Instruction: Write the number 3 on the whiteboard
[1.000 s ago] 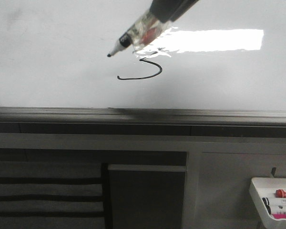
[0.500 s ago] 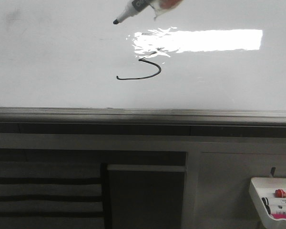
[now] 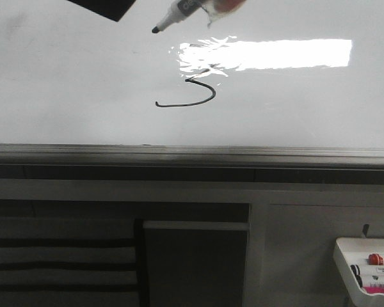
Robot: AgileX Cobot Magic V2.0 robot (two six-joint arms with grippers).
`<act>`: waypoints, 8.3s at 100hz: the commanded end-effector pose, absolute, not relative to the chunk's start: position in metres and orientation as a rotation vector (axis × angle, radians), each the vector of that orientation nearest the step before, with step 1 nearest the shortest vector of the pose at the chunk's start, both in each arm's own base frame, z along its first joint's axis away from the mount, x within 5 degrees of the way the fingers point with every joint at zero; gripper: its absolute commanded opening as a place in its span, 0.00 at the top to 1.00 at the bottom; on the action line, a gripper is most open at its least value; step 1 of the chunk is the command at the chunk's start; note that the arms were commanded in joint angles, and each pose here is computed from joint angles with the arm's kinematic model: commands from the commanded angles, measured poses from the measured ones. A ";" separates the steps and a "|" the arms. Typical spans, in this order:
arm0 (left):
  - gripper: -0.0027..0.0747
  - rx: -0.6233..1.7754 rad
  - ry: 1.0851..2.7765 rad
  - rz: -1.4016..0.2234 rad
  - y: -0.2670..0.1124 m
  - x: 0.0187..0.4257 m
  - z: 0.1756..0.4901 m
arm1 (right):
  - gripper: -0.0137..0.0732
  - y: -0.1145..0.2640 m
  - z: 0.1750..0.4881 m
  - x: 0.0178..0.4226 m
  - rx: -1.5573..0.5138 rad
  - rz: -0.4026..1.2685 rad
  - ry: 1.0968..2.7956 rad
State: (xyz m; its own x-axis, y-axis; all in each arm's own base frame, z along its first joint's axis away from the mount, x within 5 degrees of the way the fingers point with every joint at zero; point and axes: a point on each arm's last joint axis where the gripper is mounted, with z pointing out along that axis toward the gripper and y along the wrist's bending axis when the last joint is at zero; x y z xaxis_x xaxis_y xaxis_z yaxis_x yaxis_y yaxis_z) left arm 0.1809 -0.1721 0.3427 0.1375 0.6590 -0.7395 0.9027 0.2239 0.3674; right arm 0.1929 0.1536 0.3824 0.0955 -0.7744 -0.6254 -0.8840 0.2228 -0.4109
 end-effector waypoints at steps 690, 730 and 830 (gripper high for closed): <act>0.99 0.030 1.323 -0.077 -0.003 0.049 0.250 | 0.93 0.031 0.376 0.133 -0.295 0.175 1.867; 0.99 0.036 1.381 -0.088 -0.004 0.052 0.219 | 0.93 0.031 0.376 0.133 -0.295 0.176 1.869; 0.99 0.036 1.385 -0.091 -0.004 0.052 0.219 | 0.93 0.027 0.358 0.112 -0.269 0.166 1.800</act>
State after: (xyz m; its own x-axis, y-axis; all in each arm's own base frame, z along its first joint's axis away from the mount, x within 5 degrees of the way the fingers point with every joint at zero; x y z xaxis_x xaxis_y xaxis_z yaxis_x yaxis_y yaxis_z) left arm 0.0558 -0.0044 0.2112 0.0801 -0.0257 -0.9965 0.0804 0.9966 -0.0192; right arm 0.1205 0.0310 0.3535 -0.3461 -0.1412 -0.9275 -0.3084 0.9508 -0.0296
